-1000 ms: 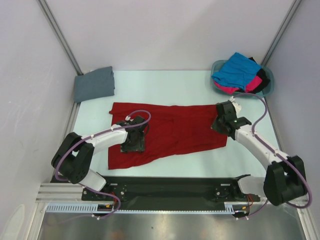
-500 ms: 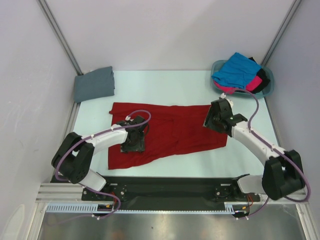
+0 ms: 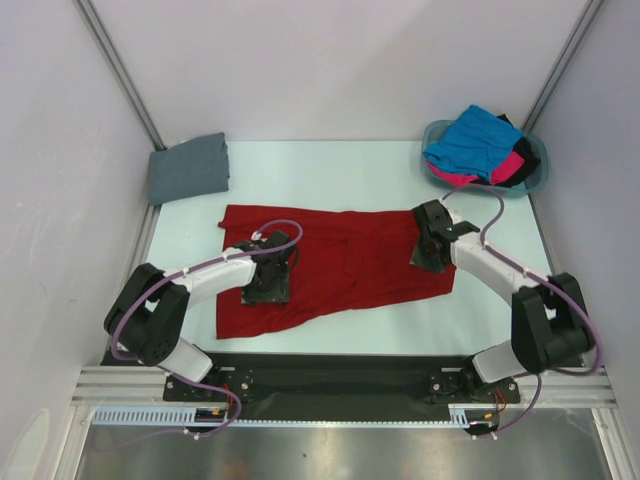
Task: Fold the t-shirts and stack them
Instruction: Fold the tshirt
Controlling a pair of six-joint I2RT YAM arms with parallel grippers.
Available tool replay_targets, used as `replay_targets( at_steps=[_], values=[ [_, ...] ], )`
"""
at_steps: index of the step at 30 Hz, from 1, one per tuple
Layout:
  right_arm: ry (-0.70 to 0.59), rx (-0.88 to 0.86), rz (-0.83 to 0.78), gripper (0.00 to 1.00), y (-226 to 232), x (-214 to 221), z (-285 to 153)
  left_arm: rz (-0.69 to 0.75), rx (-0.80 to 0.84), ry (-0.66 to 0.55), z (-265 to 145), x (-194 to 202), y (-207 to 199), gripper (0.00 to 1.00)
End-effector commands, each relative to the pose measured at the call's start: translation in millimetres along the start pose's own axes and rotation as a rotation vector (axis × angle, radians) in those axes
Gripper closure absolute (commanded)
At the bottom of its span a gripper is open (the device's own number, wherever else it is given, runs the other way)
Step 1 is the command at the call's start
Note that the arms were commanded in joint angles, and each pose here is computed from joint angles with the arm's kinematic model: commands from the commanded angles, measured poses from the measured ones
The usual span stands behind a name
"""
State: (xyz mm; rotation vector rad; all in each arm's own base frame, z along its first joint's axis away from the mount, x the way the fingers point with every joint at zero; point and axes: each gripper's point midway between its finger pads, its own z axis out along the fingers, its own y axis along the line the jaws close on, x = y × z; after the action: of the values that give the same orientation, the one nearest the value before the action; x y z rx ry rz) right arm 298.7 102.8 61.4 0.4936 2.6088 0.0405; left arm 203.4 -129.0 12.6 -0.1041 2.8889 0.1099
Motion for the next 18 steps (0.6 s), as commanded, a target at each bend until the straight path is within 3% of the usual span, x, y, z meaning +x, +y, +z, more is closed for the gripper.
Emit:
replay_targets(
  at_steps=[1,5,13,16,18],
  values=[
    [-0.031,0.056,0.071,0.62,-20,14,-25,0.002,0.030,-0.040,11,-14,-14,0.28],
    [-0.049,0.061,0.120,0.62,-33,30,-43,0.019,0.033,-0.048,11,-18,-16,0.28],
    [-0.013,0.099,0.058,0.71,-43,66,-45,0.029,0.043,-0.055,12,-15,-15,0.29],
    [-0.010,0.119,0.048,0.69,-44,67,-37,0.023,0.050,-0.059,11,-14,-15,0.29],
    [-0.019,0.116,0.037,0.62,-41,65,-33,0.019,0.051,-0.060,11,-14,-14,0.29]
  ],
)
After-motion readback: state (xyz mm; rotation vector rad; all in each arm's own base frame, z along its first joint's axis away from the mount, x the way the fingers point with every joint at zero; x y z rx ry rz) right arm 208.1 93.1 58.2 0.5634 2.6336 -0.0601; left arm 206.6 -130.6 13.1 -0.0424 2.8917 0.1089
